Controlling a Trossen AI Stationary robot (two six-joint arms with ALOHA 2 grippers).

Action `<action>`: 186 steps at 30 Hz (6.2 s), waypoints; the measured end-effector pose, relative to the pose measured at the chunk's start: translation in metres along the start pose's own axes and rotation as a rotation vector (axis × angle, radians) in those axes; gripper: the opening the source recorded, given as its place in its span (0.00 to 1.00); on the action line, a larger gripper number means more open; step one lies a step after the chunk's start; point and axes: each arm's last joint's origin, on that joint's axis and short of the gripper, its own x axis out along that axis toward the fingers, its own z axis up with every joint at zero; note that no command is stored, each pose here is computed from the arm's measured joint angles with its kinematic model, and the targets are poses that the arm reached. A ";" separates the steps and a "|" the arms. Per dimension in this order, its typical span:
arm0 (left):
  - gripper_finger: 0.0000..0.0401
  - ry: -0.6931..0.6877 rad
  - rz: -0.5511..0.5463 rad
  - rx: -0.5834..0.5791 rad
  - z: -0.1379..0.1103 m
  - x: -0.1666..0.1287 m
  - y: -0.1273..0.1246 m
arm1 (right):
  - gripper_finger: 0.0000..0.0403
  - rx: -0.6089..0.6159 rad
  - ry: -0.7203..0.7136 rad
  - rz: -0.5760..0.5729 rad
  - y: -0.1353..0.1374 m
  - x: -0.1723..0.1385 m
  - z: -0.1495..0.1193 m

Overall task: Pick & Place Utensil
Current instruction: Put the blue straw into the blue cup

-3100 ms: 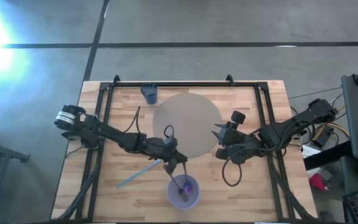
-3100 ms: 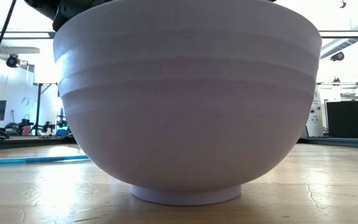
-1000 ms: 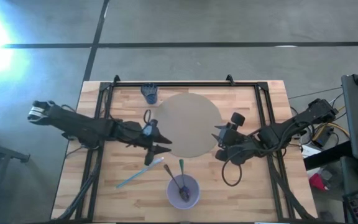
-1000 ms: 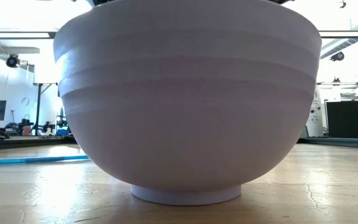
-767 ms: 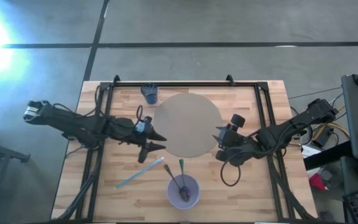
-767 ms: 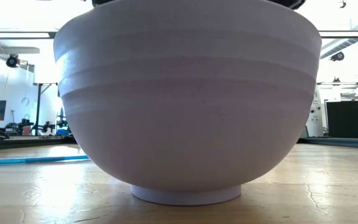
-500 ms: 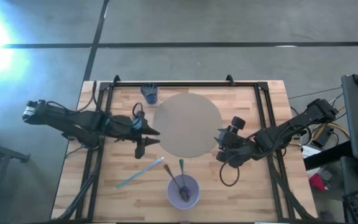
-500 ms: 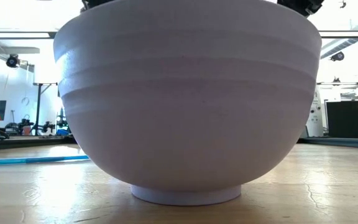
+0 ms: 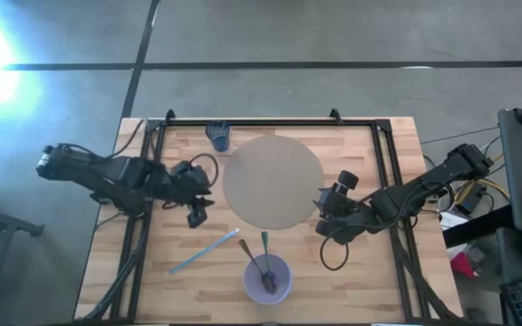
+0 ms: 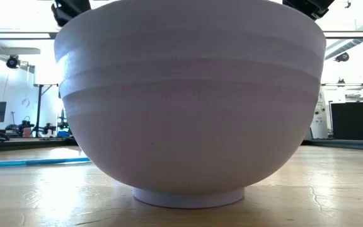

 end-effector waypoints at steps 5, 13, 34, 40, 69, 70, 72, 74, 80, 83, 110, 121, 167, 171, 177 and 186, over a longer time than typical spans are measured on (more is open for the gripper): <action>0.37 0.125 0.042 -0.017 -0.011 0.016 -0.011 | 0.43 0.001 0.000 0.000 0.000 0.000 0.000; 0.37 0.305 0.051 -0.033 -0.028 0.046 -0.035 | 0.44 0.006 0.004 0.005 0.000 0.000 0.000; 0.37 0.403 0.032 -0.177 -0.079 0.096 -0.068 | 0.44 0.002 0.006 0.008 0.000 0.000 0.000; 0.37 0.419 0.060 -0.207 -0.094 0.105 -0.061 | 0.44 -0.003 0.006 0.008 0.000 0.000 0.000; 0.35 0.385 -0.041 -0.236 -0.112 0.113 -0.069 | 0.44 0.007 0.005 0.007 0.000 0.000 0.000; 0.34 0.381 -0.048 -0.235 -0.111 0.112 -0.071 | 0.44 0.007 0.005 0.007 0.000 0.000 0.000; 0.32 0.371 -0.058 -0.230 -0.108 0.109 -0.074 | 0.44 0.006 0.005 0.007 0.000 0.000 0.000; 0.31 0.366 -0.065 -0.227 -0.107 0.107 -0.077 | 0.44 0.003 0.005 0.007 0.000 0.000 0.000; 0.28 0.406 0.011 -0.223 -0.112 0.106 -0.070 | 0.44 -0.002 0.005 0.006 0.000 0.000 0.000; 0.28 0.417 0.039 -0.233 -0.116 0.109 -0.066 | 0.43 -0.001 0.005 0.006 0.000 0.000 0.000; 0.28 0.461 0.108 -0.185 -0.129 0.136 -0.072 | 0.44 0.000 0.003 0.005 0.000 0.000 0.000; 0.28 0.540 0.139 -0.177 -0.140 0.150 -0.072 | 0.44 0.000 0.003 0.006 0.000 0.000 0.000; 0.00 0.225 0.312 -0.062 -0.109 0.092 -0.035 | 0.44 0.005 0.002 0.006 0.000 -0.001 0.000; 0.00 0.052 0.350 -0.063 -0.096 0.073 -0.023 | 0.44 0.007 0.001 0.006 0.000 -0.001 0.000; 0.00 -0.154 0.399 -0.044 -0.080 0.051 -0.007 | 0.44 0.035 0.001 0.007 0.000 -0.001 0.000; 0.00 -0.447 0.553 -0.005 -0.059 0.032 0.009 | 0.44 0.072 0.011 0.002 0.000 0.002 -0.004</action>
